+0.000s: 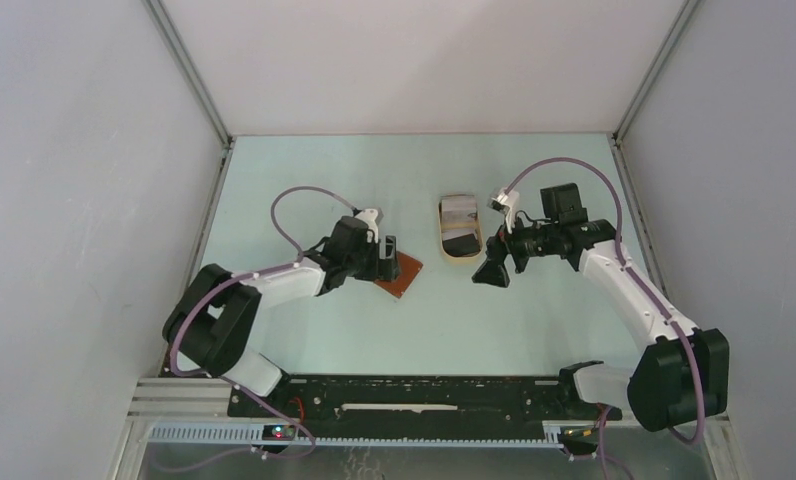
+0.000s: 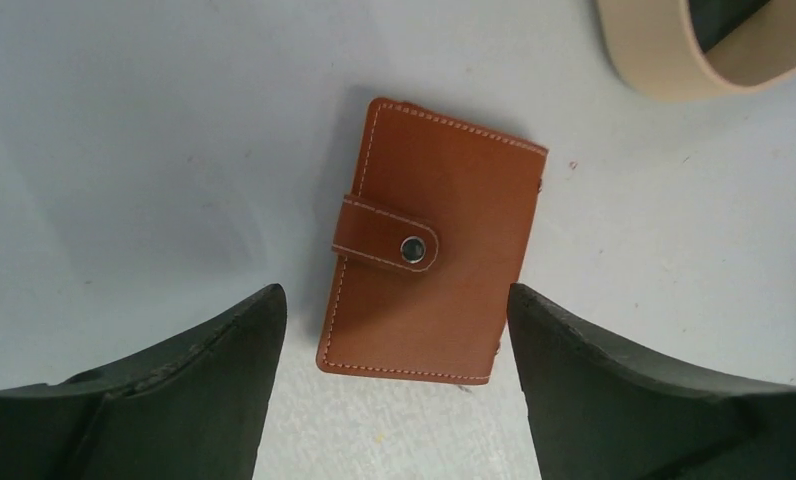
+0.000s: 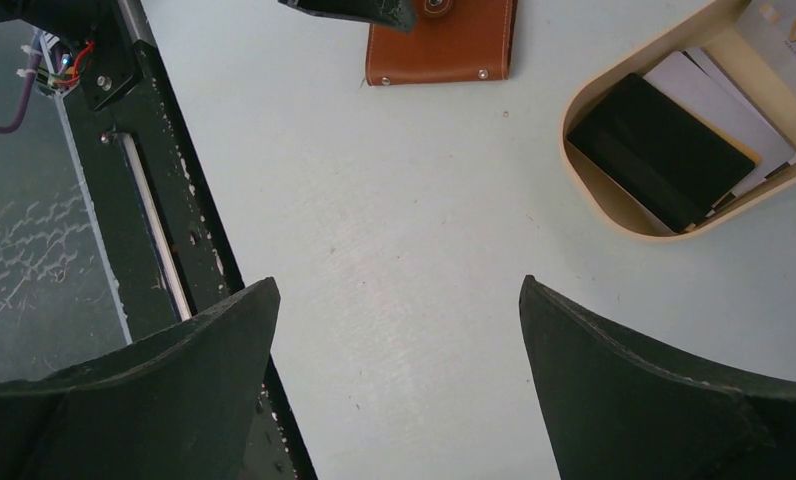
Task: Put the credit cards into the card holder
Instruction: Open the card holder at the center of the board.
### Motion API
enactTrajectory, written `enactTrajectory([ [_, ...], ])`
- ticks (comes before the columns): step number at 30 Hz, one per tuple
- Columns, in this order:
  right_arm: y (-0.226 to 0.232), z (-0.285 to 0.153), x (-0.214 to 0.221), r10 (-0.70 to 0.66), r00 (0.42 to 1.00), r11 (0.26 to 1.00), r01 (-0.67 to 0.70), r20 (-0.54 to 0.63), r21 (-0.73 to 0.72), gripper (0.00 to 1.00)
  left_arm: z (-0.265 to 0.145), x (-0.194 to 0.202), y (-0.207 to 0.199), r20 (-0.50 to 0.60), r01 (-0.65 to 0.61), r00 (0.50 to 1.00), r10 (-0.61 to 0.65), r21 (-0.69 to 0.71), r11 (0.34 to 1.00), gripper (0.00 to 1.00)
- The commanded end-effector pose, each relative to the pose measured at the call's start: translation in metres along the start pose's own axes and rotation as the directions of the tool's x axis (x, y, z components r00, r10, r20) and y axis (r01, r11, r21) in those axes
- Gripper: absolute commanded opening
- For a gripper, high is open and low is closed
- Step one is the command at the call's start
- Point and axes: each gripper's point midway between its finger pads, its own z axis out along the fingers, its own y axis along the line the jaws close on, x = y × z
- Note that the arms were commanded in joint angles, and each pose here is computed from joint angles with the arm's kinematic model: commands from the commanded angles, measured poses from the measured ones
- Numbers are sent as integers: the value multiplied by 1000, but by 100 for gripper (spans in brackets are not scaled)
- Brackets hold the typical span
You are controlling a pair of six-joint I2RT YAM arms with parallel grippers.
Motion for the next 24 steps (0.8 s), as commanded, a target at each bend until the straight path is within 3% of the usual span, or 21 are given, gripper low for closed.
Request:
enactTrajectory([
  [1, -1, 0, -14, -42, 999, 999, 41, 15, 9, 100, 3, -1, -6, -32, -9, 999, 9, 26, 1000, 84],
  [10, 0, 10, -7, -8, 1000, 1000, 8, -18, -26, 100, 10, 22, 4, -99, 22, 995, -22, 4, 1000, 59],
  [20, 2, 17, -3, 33, 999, 997, -35, -31, -68, 99, 6, 36, 13, -106, 37, 994, -40, -27, 999, 4],
  [24, 8, 20, -2, 60, 998, 991, -64, -31, -120, 98, -6, 28, 0, -28, 33, 999, -32, 58, 998, 0],
])
